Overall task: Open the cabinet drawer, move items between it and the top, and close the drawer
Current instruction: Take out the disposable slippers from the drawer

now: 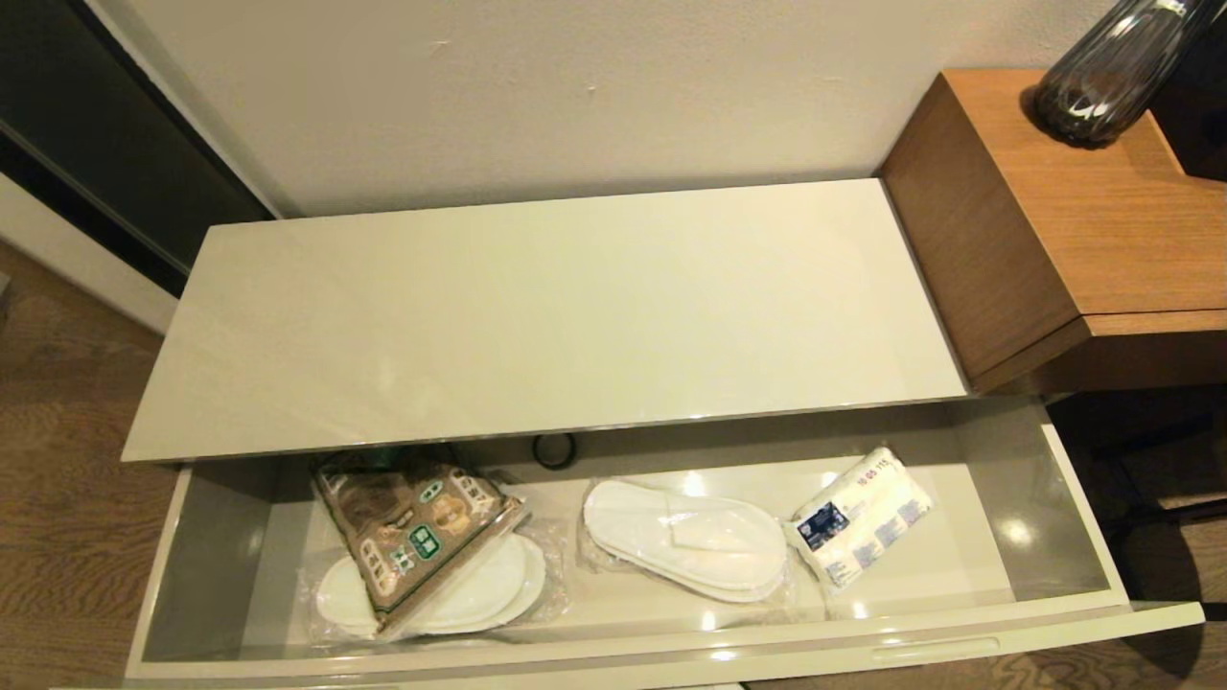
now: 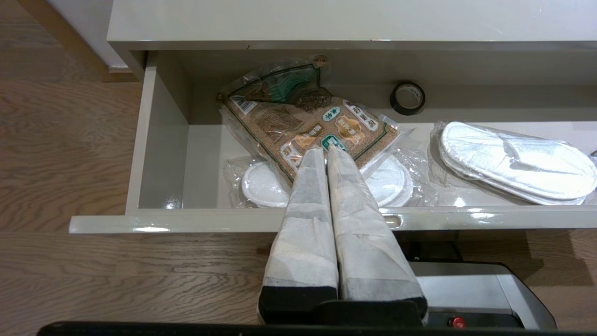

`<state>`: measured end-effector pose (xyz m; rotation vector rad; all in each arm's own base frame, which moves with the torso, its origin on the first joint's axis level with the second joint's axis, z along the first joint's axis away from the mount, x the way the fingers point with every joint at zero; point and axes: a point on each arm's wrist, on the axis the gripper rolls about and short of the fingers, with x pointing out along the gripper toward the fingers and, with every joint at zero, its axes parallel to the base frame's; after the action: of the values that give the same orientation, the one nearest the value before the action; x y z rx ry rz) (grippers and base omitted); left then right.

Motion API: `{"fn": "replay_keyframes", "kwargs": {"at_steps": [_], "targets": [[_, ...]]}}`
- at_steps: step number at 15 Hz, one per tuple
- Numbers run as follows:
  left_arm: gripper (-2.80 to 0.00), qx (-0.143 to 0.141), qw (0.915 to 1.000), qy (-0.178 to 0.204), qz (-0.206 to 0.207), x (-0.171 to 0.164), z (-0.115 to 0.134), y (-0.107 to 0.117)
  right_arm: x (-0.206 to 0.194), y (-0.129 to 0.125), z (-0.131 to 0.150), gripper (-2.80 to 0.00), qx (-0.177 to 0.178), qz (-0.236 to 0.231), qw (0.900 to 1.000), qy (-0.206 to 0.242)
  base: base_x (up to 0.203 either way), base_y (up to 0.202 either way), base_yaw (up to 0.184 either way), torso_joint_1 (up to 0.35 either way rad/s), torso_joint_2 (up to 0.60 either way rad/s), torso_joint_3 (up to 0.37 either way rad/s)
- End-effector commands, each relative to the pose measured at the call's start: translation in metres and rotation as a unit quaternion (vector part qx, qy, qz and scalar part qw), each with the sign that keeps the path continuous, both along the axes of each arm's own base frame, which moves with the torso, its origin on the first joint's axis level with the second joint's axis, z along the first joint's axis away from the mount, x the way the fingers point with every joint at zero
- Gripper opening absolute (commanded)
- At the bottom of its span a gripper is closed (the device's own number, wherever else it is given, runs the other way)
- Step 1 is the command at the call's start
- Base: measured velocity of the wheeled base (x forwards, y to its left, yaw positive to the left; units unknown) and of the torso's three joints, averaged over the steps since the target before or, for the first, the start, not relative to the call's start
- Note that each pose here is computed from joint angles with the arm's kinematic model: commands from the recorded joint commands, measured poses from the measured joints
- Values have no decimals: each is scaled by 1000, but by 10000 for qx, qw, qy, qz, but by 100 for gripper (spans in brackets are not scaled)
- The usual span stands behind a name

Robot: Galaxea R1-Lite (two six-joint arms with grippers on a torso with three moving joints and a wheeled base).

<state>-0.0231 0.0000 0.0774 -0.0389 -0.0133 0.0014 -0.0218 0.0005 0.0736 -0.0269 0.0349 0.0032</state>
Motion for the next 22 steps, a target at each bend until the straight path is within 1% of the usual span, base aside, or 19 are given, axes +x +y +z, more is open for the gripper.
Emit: {"fn": "replay_keyframes", "kwargs": {"at_steps": [1, 7, 10, 13, 15, 17, 18, 19, 20, 21, 22], "targets": [[-280, -5, 10000, 5, 5, 0, 0, 0, 0, 0, 0, -280, -8, 2, 10000, 17, 0, 0, 0, 0, 0, 0], [-280, -5, 10000, 5, 1, 0, 0, 0, 0, 0, 0, -280, 5, 1, 10000, 17, 0, 0, 0, 0, 0, 0], [-280, -5, 10000, 5, -1, 0, 0, 0, 0, 0, 0, -280, -276, 42, 9996, 12, 0, 0, 0, 0, 0, 0], [-280, -5, 10000, 5, -1, 0, 0, 0, 0, 0, -1, -280, -228, 4, 9997, 100, 0, 0, 0, 0, 0, 0], [-280, -5, 10000, 5, -1, 0, 0, 0, 0, 0, -1, -280, -102, -25, 9999, 51, 0, 0, 0, 0, 0, 0], [-280, -5, 10000, 5, -1, 0, 0, 0, 0, 0, 2, -280, -146, -32, 9999, -81, 0, 0, 0, 0, 0, 0], [-280, -5, 10000, 5, -3, 0, 0, 0, -2, 0, 8, -280, -144, -19, 9998, -116, 0, 0, 0, 0, 0, 0], [-280, -5, 10000, 5, -1, 0, 0, 0, -8, 0, 21, -280, -134, 19, 9999, -100, 0, 0, 0, 0, 0, 0], [-280, -5, 10000, 5, 5, 0, 0, 0, -17, 1, 42, -280, -123, 133, 9998, -116, 0, 0, 0, 0, 0, 0], [-280, -5, 10000, 5, 3, 0, 0, 0, -28, 1, 69, -280, -107, 263, 9993, -235, 0, 0, 0, 0, 0, 0], [-280, -5, 10000, 5, 4, 0, 0, 0, -33, 2, 95, -280, -71, 362, 9991, -227, 0, 0, 0, 0, 0, 0]]}}
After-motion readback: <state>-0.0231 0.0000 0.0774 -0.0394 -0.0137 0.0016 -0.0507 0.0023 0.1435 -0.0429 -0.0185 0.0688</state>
